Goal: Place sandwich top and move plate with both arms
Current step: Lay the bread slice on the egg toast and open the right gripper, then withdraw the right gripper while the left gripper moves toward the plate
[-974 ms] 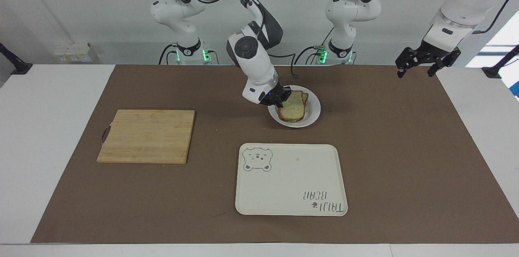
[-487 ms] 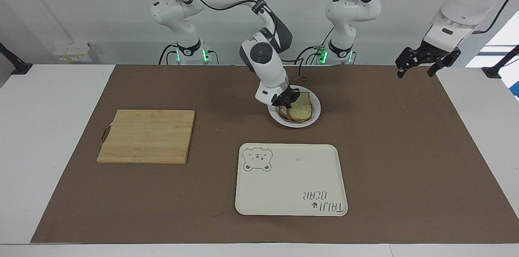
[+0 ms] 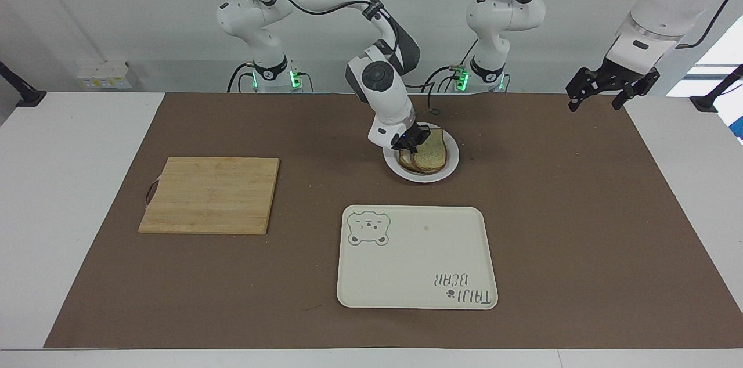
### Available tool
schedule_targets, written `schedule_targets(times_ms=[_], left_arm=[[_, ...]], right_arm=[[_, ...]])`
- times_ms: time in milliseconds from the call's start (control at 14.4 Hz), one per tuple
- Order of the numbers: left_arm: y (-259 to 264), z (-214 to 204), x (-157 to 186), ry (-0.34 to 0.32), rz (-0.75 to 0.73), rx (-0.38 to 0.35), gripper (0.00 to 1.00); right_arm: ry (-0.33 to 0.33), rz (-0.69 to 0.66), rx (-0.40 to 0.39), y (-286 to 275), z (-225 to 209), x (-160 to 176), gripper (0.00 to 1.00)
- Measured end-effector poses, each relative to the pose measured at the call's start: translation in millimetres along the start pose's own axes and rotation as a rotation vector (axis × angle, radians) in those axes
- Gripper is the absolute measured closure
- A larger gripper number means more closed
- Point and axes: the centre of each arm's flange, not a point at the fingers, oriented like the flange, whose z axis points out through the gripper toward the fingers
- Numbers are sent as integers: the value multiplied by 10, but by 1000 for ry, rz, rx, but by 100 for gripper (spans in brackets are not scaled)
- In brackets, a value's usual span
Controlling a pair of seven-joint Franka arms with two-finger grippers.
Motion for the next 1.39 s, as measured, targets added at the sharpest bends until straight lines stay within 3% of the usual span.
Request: schedule_targets(times_ms=[278, 556, 1391], left_arm=[[0, 0, 0, 0, 0, 0, 0], [0, 0, 0, 0, 0, 0, 0], [0, 0, 0, 0, 0, 0, 0]], right_arm=[[14, 20, 3, 97, -72, 88, 41], [73, 91, 3, 585, -431, 410, 1], [209, 99, -255, 1667, -2185, 546, 0]])
